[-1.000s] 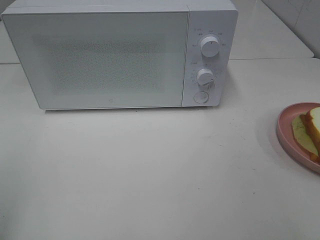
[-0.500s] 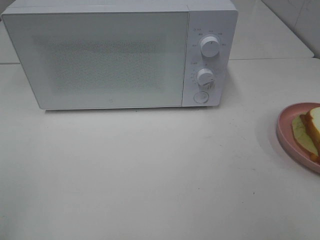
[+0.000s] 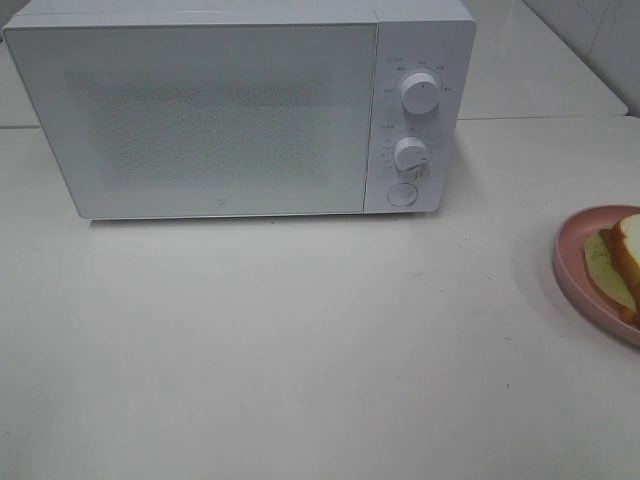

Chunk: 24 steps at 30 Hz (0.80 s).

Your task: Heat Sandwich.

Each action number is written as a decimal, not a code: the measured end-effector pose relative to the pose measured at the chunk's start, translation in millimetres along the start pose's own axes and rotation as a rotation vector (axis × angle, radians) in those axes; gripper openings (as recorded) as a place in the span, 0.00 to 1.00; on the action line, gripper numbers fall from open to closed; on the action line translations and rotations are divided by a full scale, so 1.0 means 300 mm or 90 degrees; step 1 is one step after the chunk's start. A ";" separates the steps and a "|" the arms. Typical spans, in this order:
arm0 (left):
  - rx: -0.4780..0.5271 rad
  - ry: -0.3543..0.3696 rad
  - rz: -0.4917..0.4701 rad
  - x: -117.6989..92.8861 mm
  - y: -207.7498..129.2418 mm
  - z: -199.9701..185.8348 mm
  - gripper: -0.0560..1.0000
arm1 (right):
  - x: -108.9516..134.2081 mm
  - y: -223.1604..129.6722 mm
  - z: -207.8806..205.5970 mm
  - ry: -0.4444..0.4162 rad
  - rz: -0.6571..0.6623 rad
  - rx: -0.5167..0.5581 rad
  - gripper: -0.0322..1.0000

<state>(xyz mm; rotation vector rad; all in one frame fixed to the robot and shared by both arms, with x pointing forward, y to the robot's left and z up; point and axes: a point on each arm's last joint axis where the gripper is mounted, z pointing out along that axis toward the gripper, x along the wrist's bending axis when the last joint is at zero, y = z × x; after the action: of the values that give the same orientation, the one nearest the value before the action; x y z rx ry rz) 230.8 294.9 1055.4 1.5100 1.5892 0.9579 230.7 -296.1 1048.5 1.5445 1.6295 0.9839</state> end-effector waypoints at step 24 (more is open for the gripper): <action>0.001 -0.026 0.007 0.013 -0.001 -0.001 0.77 | -0.001 0.000 -0.001 0.023 -0.013 0.001 0.71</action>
<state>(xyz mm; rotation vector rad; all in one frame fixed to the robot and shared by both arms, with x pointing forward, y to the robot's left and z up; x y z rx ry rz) 230.2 298.9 1055.3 1.5307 1.5553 0.9265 230.6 -296.4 1048.5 1.5159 1.6681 1.0061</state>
